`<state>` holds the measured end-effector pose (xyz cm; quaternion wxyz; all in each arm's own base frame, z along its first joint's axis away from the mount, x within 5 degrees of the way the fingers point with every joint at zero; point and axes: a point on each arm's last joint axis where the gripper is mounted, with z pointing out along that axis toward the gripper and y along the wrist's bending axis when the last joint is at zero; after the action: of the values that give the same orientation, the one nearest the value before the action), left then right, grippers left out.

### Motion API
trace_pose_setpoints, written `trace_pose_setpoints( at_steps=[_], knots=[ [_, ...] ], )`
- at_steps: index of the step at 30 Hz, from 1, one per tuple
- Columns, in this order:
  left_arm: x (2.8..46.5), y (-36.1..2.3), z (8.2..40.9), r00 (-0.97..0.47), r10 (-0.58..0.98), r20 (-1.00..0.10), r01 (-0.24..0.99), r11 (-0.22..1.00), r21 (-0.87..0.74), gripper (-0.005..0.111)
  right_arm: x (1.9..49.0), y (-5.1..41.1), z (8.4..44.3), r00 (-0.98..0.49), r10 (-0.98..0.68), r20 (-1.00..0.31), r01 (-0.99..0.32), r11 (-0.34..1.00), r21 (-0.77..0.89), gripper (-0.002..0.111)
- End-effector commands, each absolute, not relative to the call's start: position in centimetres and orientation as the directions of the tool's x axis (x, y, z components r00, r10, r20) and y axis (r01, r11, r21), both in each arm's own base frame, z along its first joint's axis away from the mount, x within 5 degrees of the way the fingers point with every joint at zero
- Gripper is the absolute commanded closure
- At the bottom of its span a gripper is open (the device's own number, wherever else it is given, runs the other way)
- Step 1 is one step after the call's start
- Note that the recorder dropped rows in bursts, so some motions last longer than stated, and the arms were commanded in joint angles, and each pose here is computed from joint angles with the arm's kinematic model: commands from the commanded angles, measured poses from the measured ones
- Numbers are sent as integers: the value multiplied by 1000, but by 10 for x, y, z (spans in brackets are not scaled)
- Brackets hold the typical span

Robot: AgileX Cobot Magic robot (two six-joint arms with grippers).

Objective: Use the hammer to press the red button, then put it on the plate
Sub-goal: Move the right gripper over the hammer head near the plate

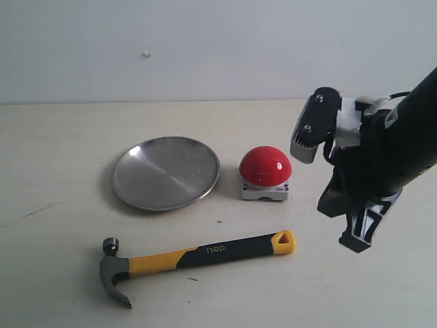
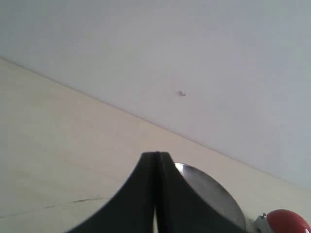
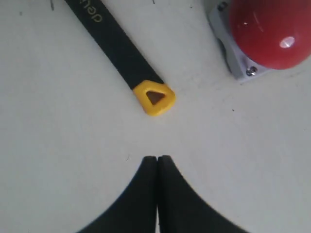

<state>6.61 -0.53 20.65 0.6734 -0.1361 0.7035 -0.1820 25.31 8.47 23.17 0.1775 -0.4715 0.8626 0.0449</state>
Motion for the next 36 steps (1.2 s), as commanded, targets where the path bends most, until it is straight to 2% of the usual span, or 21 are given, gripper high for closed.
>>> trace_pose_setpoints(
  at_steps=[1,5,12,16,20,22,25,29,30,32,34,36],
  knots=[
    [66,-6,207,-57,-440,-896,63,894,-443,107,256,100,215,-358,-892,-277,-911,399,-108,108],
    [66,-6,207,-57,-440,-896,63,894,-443,107,259,112,198,-261,-944,-202,-946,291,-140,108],
    [66,-6,207,-57,-440,-896,63,894,-443,107,273,140,188,-154,-965,-213,-963,195,-185,108],
    [66,-6,207,-57,-440,-896,63,894,-443,107,278,159,189,-117,-972,-202,-976,150,-159,108],
    [66,-6,207,-57,-440,-896,63,894,-443,107,284,177,188,-91,-985,-143,-994,100,-54,108],
    [66,-6,207,-57,-440,-896,63,894,-443,107,293,187,190,-116,-979,-166,-993,119,-13,108],
    [66,-6,207,-57,-440,-896,63,894,-443,107,307,199,199,-138,-963,-233,-988,149,-30,108],
    [66,-6,207,-57,-440,-896,63,894,-443,107,323,214,211,-152,-955,-255,-985,169,-45,108],
    [66,-6,207,-57,-440,-896,63,894,-443,107,329,221,220,-163,-931,-326,-978,196,-71,108],
    [66,-6,207,-57,-440,-896,63,894,-443,107,330,224,229,-203,-908,-366,-968,243,-64,108],
    [66,-6,207,-57,-440,-896,63,894,-443,107,327,230,229,-170,-923,-346,-974,210,-83,108],
    [66,-6,207,-57,-440,-896,63,894,-443,107,322,239,221,-76,-965,-250,-983,114,-142,102]
  ],
)
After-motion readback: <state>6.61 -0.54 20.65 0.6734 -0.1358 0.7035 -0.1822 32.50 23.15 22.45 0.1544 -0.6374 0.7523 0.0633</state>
